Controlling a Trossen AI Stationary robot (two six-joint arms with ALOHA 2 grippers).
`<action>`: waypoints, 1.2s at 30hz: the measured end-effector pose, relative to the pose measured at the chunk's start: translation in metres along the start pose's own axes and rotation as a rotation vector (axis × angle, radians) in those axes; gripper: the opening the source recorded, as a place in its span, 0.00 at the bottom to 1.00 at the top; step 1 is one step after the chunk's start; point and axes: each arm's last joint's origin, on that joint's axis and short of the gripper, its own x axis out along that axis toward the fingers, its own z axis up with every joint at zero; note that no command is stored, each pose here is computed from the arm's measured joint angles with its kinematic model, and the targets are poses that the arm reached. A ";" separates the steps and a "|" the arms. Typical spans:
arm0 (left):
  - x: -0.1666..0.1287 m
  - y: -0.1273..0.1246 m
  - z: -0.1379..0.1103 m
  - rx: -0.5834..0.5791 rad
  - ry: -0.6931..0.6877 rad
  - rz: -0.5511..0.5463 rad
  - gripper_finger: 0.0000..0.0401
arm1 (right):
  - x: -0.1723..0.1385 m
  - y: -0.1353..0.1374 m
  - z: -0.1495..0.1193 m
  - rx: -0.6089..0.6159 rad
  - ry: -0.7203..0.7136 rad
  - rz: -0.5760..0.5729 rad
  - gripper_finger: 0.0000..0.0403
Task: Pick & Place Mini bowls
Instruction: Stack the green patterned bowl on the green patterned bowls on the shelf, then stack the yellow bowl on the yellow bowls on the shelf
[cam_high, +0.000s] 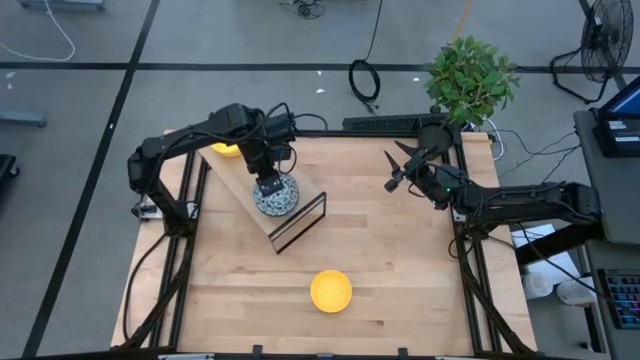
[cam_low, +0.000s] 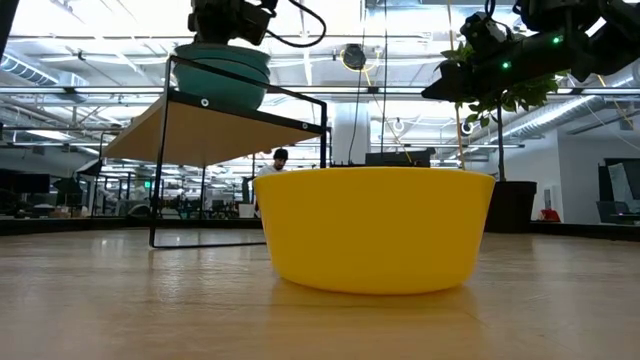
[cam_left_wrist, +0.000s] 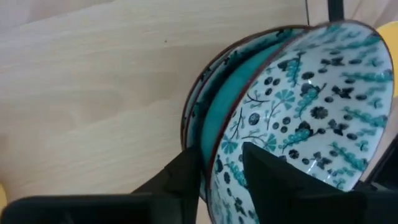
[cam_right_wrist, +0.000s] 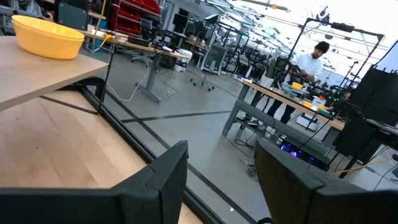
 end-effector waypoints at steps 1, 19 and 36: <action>-0.002 0.001 -0.001 -0.003 -0.006 -0.001 0.32 | 0.000 0.000 0.000 0.000 0.000 0.000 0.42; -0.016 0.001 -0.009 0.012 -0.049 -0.072 0.42 | 0.000 0.000 0.001 0.004 -0.006 -0.002 0.42; -0.100 -0.012 -0.038 0.215 -0.582 -0.027 0.39 | 0.000 0.000 0.001 0.043 -0.011 0.016 0.42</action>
